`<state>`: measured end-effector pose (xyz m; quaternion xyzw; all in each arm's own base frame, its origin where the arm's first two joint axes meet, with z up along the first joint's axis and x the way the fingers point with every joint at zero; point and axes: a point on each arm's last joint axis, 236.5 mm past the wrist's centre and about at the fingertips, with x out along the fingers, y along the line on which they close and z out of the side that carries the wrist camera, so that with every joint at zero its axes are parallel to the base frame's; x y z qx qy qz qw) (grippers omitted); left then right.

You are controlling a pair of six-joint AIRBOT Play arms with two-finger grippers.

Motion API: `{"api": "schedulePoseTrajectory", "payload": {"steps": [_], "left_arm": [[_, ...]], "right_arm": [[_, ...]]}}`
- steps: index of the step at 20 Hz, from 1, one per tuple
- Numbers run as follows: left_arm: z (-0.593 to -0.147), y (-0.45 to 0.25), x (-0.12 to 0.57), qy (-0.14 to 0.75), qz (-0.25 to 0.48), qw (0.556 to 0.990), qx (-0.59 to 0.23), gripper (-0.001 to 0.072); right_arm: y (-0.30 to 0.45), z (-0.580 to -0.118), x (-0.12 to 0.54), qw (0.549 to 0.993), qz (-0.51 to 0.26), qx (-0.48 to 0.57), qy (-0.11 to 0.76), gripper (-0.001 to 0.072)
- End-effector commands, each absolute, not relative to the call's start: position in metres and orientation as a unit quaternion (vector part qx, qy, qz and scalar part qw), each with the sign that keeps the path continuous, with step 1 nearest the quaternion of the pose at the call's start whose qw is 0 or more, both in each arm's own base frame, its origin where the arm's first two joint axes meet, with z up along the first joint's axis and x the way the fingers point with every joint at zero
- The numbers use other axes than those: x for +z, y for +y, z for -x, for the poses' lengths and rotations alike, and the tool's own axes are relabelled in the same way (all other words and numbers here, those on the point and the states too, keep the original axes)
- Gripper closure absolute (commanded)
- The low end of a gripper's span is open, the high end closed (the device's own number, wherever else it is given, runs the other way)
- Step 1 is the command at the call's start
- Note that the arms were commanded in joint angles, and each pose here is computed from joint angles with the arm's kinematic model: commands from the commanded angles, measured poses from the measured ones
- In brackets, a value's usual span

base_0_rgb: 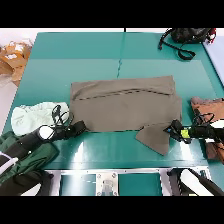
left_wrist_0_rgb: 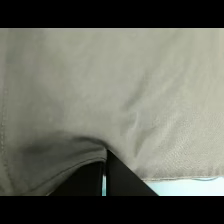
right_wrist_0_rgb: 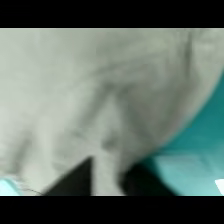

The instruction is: Fold the shirts.

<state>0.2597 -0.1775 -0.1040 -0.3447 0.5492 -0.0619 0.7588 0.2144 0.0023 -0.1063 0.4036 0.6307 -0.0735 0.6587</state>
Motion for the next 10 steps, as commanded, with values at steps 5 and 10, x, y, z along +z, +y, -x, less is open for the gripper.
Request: {"api": "schedulePoseTrajectory", "payload": {"steps": [5, 10], "left_arm": [[-0.256, -0.186, -0.091, 0.576, 0.27, 0.764, -0.112, 0.0678], [-0.251, -0.142, -0.08, 0.634, 0.197, 0.743, -0.087, 0.0679]], "right_arm": [[-0.004, -0.184, -0.104, 0.628, -0.368, -0.087, 0.68, 0.0694], [-0.032, -0.146, -0.102, 0.605, -0.312, -0.159, 0.715, 0.0695]]}}
